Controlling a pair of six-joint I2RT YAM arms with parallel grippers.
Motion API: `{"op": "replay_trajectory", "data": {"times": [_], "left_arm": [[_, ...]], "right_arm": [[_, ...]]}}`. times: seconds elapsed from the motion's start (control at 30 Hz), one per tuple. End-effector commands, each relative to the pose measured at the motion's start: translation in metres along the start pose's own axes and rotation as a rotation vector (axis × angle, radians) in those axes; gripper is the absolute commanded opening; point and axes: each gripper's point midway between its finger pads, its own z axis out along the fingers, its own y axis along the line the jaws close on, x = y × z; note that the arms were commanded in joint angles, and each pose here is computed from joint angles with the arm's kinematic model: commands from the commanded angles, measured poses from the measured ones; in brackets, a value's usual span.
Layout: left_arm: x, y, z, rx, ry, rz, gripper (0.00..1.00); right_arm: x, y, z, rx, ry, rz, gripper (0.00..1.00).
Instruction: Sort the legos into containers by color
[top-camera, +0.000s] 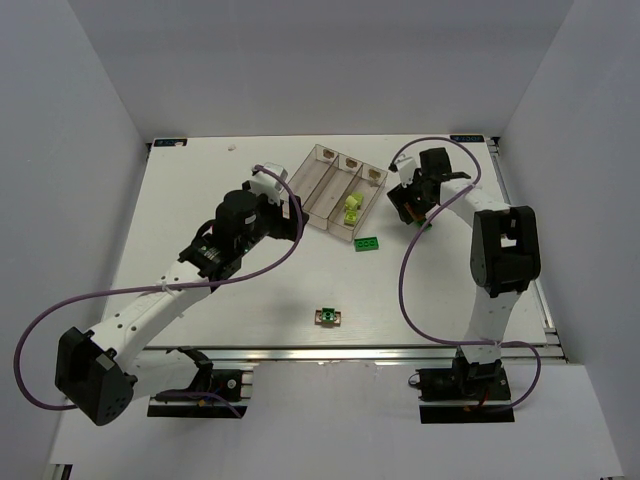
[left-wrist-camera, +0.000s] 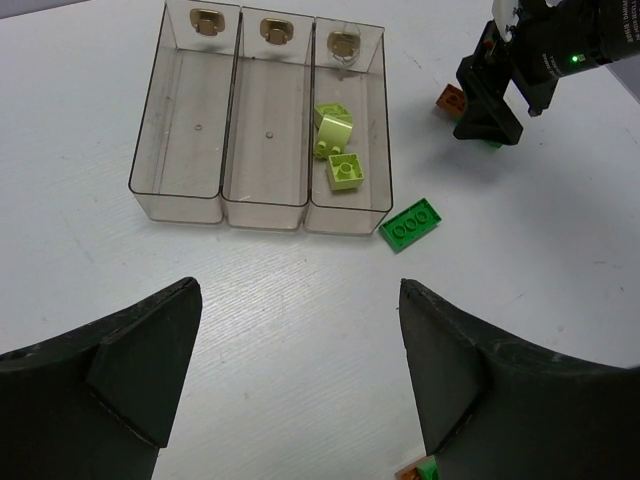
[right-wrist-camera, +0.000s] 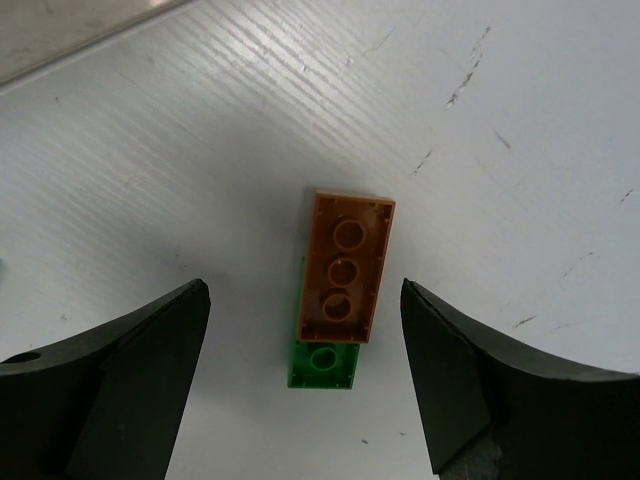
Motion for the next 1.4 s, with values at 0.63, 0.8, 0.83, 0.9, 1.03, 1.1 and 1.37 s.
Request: {"op": "replay_trajectory", "data": {"times": [0.63, 0.8, 0.83, 0.9, 1.03, 1.1, 1.37], "left_arm": [[-0.011, 0.000, -0.010, 0.002, -0.046, 0.022, 0.89], [-0.012, -0.002, -0.009, 0.009, -0.048, 0.021, 0.89], [-0.010, -0.001, -0.009, 0.007, -0.045, 0.021, 0.89], [-0.010, -0.002, -0.008, 0.008, -0.042, 0.021, 0.89], [-0.009, -0.001, -0.007, 0.006, -0.039, 0.021, 0.89], [-0.009, -0.001, -0.008, 0.006, -0.041, 0.021, 0.89], [-0.007, -0.003, -0.007, 0.016, -0.036, 0.022, 0.89]], "right_arm": [[0.004, -0.015, 0.029, 0.096, -0.023, 0.065, 0.80], [0.007, -0.010, 0.033, 0.062, -0.012, 0.088, 0.77], [0.007, -0.009, 0.033, 0.058, -0.014, 0.090, 0.76], [0.006, -0.010, 0.031, 0.054, -0.021, 0.097, 0.74], [0.004, -0.008, 0.028, 0.031, -0.041, 0.102, 0.68], [0.005, -0.007, 0.029, 0.024, -0.040, 0.102, 0.63], [0.004, -0.005, 0.029, 0.014, -0.052, 0.099, 0.47]]}}
